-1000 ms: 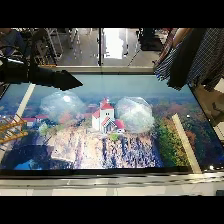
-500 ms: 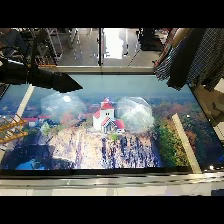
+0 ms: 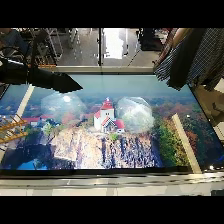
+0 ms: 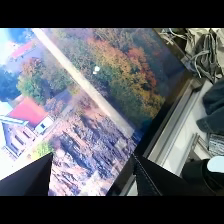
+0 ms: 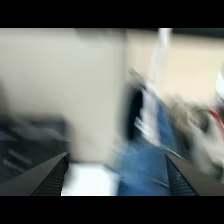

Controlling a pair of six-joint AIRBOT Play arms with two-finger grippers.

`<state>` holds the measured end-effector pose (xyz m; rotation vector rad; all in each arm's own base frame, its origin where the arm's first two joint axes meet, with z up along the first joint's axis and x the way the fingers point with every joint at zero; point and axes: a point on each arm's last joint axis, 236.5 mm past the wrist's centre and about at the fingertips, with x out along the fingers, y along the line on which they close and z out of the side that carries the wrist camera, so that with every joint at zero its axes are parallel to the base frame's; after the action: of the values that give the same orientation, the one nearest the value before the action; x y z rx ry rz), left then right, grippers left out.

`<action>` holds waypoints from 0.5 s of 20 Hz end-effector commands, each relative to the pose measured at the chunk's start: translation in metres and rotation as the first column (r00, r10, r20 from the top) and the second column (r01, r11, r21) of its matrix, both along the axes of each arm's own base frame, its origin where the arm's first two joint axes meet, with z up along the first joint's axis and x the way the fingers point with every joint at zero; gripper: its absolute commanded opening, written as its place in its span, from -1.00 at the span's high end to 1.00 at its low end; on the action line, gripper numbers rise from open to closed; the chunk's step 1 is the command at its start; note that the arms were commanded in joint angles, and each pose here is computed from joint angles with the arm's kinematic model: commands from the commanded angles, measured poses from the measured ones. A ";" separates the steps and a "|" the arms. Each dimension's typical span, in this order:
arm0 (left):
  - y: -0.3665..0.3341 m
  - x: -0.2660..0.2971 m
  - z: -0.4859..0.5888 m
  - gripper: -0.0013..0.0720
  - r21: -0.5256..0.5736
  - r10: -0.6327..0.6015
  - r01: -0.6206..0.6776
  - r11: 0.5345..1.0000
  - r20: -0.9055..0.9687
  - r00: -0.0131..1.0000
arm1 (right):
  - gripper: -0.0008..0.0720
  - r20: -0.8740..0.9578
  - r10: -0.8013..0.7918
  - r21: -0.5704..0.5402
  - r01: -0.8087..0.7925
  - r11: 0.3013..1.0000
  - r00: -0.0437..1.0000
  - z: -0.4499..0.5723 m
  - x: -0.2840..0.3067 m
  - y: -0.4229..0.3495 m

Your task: Fold the clothes and pants, and hang the long-sleeved shirts on hangers.

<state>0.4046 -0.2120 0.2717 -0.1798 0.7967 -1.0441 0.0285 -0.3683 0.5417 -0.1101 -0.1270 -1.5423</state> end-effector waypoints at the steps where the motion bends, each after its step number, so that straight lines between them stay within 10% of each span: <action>1: 0.009 0.006 -0.011 -0.48 0.057 0.029 -0.030 0.998 0.004 1.000 | -0.94 0.291 0.496 -0.254 -0.434 0.864 0.818 0.066 0.086 0.071; 4: 0.074 0.030 -0.059 -0.46 0.351 0.255 -0.236 0.906 -0.007 0.967 | -0.93 0.391 0.812 -0.149 -0.841 0.520 0.433 0.039 0.203 0.138; 5: 0.115 0.039 -0.073 -0.46 0.474 0.408 -0.363 0.802 0.010 0.913 | -0.93 0.352 0.877 -0.021 -0.934 0.358 0.328 0.007 0.249 0.168; 8: 0.257 0.035 -0.060 -0.46 0.670 0.771 -0.688 0.280 0.271 0.577 | -0.60 0.353 0.935 0.438 -0.879 -0.188 -0.024 -0.131 0.345 0.289; 10: 0.290 0.028 -0.028 -0.46 0.610 0.806 -0.780 0.140 0.387 0.448 | -0.26 0.395 0.903 0.642 -0.652 -0.403 -0.170 -0.222 0.373 0.373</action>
<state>0.4439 -0.0216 0.2056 0.0523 1.0292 -0.0661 0.3731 -0.1380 0.4284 0.3919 0.2060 -0.1002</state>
